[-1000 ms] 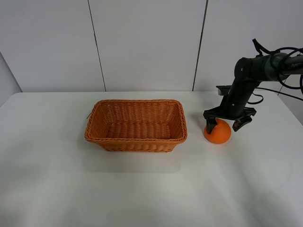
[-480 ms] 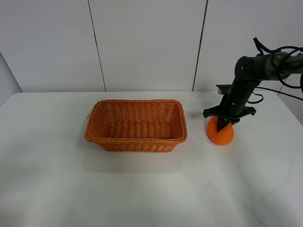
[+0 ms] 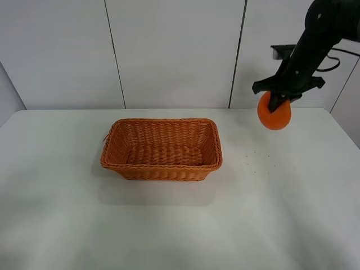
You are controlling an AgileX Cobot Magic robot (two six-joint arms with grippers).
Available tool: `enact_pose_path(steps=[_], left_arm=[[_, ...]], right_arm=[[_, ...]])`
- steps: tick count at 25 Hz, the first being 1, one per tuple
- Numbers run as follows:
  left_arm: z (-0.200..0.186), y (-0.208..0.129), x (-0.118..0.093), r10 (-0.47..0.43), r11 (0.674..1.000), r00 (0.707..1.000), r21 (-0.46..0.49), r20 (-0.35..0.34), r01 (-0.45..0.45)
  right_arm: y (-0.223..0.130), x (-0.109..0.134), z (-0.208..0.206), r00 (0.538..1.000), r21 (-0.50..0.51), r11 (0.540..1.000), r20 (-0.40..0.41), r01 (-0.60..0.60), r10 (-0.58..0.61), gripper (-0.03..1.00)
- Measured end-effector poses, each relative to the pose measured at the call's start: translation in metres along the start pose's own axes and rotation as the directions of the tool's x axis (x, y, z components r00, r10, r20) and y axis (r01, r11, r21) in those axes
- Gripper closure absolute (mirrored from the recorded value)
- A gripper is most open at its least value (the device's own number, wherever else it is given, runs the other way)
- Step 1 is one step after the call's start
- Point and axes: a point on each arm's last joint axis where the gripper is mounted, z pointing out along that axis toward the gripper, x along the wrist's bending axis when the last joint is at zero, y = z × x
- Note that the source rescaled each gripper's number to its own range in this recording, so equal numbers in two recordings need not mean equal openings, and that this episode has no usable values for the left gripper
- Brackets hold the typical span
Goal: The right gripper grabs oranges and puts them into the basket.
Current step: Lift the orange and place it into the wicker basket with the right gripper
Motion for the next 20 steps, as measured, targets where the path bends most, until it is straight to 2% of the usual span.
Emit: enact_pose_path(steps=[2,5,12,17,20], left_arm=[[0.0,0.0,0.0,0.0,1.0,1.0,0.0,0.0,0.0],[0.0,0.0,0.0,0.0,1.0,1.0,0.0,0.0,0.0],[0.0,0.0,0.0,0.0,1.0,1.0,0.0,0.0,0.0],[0.0,0.0,0.0,0.0,1.0,1.0,0.0,0.0,0.0],[0.0,0.0,0.0,0.0,1.0,1.0,0.0,0.0,0.0]], right_arm=[[0.005,0.011,-0.012,1.0,-0.015,0.999,0.003,0.031,-0.031,0.96],[0.012,0.039,-0.026,0.995,-0.061,0.994,-0.008,0.095,-0.096,0.96],[0.007,0.139,-0.036,0.962,-0.17,0.954,-0.077,0.248,-0.263,0.96],[-0.005,0.212,-0.006,0.919,-0.227,0.913,-0.129,0.338,-0.372,0.96],[-0.01,0.239,0.031,0.901,-0.225,0.901,-0.144,0.372,-0.408,0.96]])
